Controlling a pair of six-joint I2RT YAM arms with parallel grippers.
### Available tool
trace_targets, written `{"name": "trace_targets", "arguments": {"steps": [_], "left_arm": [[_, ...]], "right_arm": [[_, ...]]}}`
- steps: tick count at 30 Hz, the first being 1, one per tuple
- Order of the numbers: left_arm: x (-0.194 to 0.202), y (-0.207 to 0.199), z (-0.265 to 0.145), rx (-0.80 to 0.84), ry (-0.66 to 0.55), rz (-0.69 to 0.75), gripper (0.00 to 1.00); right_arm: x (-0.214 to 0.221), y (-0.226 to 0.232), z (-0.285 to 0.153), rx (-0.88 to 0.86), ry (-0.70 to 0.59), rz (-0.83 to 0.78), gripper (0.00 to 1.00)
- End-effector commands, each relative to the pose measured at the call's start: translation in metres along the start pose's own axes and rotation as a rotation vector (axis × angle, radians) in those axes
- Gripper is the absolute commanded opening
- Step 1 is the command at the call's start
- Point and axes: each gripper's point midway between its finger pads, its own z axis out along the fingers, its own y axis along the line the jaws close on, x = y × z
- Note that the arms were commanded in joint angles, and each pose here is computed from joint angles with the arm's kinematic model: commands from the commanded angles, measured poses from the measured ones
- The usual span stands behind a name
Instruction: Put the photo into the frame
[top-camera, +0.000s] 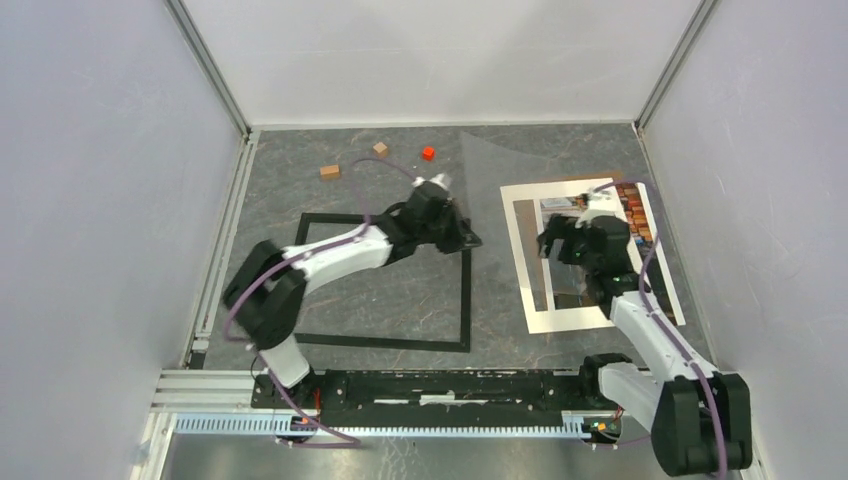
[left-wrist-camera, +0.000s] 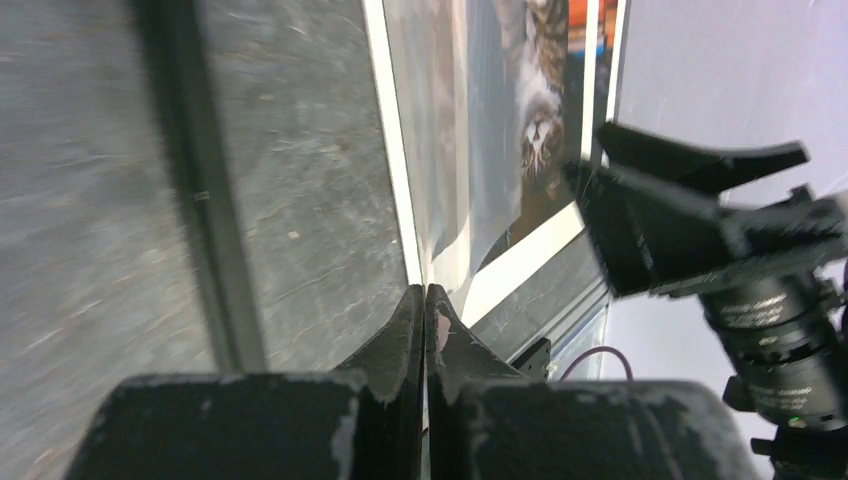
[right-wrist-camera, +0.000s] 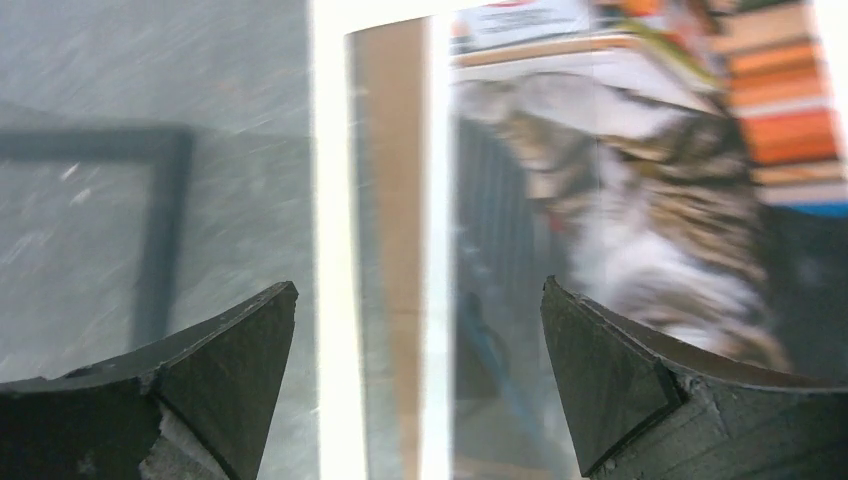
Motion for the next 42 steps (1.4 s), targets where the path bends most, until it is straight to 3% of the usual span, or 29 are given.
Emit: {"name": "trace_targets", "arguments": {"steps": [1,8,13,18,20,25,34,40,42], "left_arm": [[-0.027,0.037,-0.053,-0.062,-0.110,-0.025,0.02],[-0.046,0.084,-0.132,-0.118,-0.356,-0.150,0.02],[-0.049,0.100,-0.175,-0.075,-0.531,-0.237,0.02],[-0.047,0.117,-0.189,-0.021,-0.633,-0.408,0.02],[-0.046,0.106,-0.187,0.066,-0.626,-0.432,0.02],[-0.038,0.093,-0.186,0.113,-0.557,-0.430,0.02],[-0.018,0.085,-0.181,0.240,-0.468,-0.508,0.02],[-0.010,0.075,-0.184,0.310,-0.420,-0.516,0.02],[-0.008,0.075,-0.184,0.317,-0.412,-0.523,0.02]], "right_arm": [[0.010,0.039,-0.016,-0.050,0.093,-0.162,0.98],[0.019,0.119,-0.038,-0.195,0.162,-0.238,0.98],[0.027,0.154,-0.056,-0.361,0.137,0.002,0.98],[0.042,0.172,-0.061,-0.461,0.097,0.315,0.98],[0.050,0.180,-0.062,-0.498,0.100,0.450,0.98],[0.066,0.188,-0.061,-0.546,0.134,0.632,0.98],[0.070,0.202,-0.055,-0.592,0.168,0.780,0.98],[0.067,0.211,-0.052,-0.621,0.182,0.879,0.90],[0.064,0.211,-0.052,-0.625,0.171,0.918,0.83]]}}
